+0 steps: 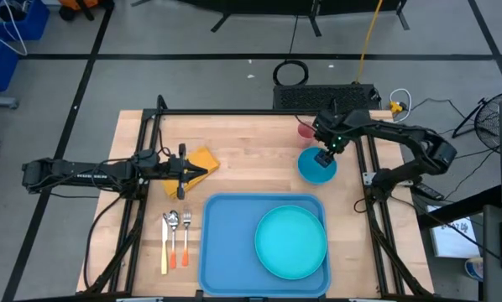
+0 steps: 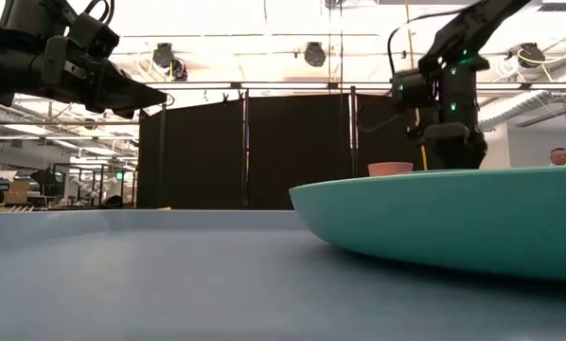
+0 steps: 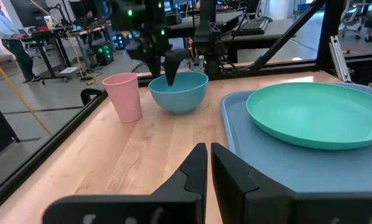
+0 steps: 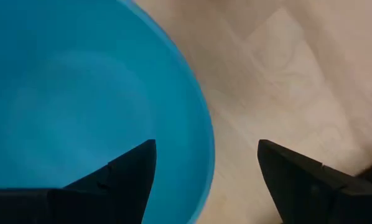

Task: Set up tray
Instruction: Stack the blue bowl on top of the green plate on the blue tray

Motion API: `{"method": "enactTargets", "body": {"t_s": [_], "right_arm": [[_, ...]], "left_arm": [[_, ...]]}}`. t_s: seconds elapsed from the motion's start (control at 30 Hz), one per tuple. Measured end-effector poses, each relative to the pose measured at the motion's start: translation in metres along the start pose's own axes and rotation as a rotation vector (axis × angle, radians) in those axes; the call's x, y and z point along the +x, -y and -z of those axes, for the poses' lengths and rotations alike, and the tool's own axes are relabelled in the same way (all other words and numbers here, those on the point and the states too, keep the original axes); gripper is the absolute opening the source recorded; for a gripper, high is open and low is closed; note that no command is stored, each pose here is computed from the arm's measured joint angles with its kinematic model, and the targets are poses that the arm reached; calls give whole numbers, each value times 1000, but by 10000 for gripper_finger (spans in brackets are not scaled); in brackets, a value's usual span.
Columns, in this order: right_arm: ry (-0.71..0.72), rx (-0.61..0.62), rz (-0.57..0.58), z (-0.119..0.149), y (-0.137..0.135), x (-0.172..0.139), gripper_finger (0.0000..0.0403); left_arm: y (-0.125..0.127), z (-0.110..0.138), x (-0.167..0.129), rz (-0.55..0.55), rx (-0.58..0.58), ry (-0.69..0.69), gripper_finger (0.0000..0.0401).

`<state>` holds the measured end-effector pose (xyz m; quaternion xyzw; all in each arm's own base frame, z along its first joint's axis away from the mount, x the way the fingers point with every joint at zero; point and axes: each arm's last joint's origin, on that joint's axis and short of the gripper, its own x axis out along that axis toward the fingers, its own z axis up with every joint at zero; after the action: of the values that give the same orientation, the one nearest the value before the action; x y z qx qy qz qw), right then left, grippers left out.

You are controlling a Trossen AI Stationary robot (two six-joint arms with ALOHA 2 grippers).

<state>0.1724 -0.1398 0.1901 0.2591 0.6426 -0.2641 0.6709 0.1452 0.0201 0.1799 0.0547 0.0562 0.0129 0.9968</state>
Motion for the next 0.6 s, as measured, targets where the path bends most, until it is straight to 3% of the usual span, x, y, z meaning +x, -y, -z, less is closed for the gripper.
{"method": "enactTargets", "body": {"t_s": [0.27, 0.37, 0.6], "right_arm": [[-87, -40, 2, -2, 0, 31, 232], [-90, -47, 0, -3, 0, 33, 189], [-64, -71, -9, -2, 0, 28, 46]], "left_arm": [[0, 1, 0, 1, -1, -8, 26], [0, 1, 0, 0, 0, -8, 26], [0, 1, 0, 0, 0, -7, 26]]}}
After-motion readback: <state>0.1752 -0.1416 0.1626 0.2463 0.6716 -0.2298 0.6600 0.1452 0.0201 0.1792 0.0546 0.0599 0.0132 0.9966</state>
